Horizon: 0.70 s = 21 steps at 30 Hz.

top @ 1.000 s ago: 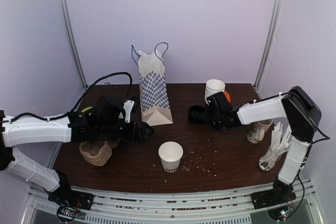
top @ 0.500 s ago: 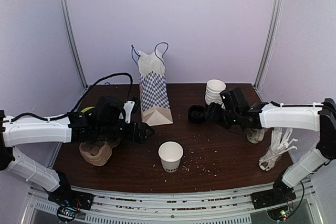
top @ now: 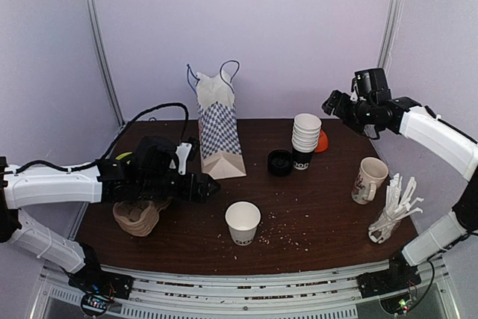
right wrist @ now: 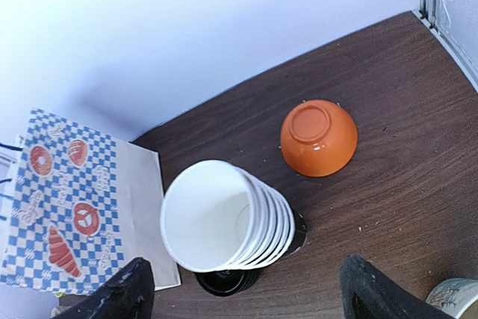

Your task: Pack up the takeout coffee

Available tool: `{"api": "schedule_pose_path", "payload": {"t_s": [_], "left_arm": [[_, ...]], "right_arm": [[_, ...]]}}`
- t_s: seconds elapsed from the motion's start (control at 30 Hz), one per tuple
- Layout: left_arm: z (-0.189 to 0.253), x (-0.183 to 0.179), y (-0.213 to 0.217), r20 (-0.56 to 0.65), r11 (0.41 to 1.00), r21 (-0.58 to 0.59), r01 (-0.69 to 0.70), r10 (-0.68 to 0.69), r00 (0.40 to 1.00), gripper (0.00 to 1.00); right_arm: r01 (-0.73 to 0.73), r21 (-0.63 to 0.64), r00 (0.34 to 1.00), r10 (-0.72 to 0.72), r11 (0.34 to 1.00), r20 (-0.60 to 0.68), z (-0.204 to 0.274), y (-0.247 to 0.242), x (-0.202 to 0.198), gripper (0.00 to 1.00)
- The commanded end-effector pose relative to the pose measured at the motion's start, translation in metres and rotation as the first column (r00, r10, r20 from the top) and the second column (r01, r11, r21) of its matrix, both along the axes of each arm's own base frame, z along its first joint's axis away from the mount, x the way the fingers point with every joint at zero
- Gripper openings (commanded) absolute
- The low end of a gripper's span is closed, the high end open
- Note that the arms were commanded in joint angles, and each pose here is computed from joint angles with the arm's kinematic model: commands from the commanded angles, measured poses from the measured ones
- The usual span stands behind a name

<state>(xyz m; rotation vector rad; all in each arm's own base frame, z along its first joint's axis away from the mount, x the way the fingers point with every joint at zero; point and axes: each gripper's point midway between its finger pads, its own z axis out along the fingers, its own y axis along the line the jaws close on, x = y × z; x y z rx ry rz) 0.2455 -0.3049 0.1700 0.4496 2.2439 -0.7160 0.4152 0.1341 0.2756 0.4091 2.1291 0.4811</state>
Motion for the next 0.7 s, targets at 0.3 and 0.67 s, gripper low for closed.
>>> {"api": "schedule_pose_path", "payload": {"t_s": [0.3, 0.67], "left_arm": [[0.017, 0.009, -0.006, 0.026, 0.999, -0.036, -0.014, 0.015, 1.0, 0.92], [0.015, 0.008, -0.004, 0.025, 0.999, -0.037, -0.018, 0.019, 1.0, 0.92]], "right_arm": [[-0.097, 0.067, 0.984, 0.106, 0.993, -0.145, -0.065, 0.011, 0.042, 0.85], [-0.087, -0.034, 0.956, 0.073, 0.996, -0.285, -0.104, 0.001, 0.055, 0.69]]}}
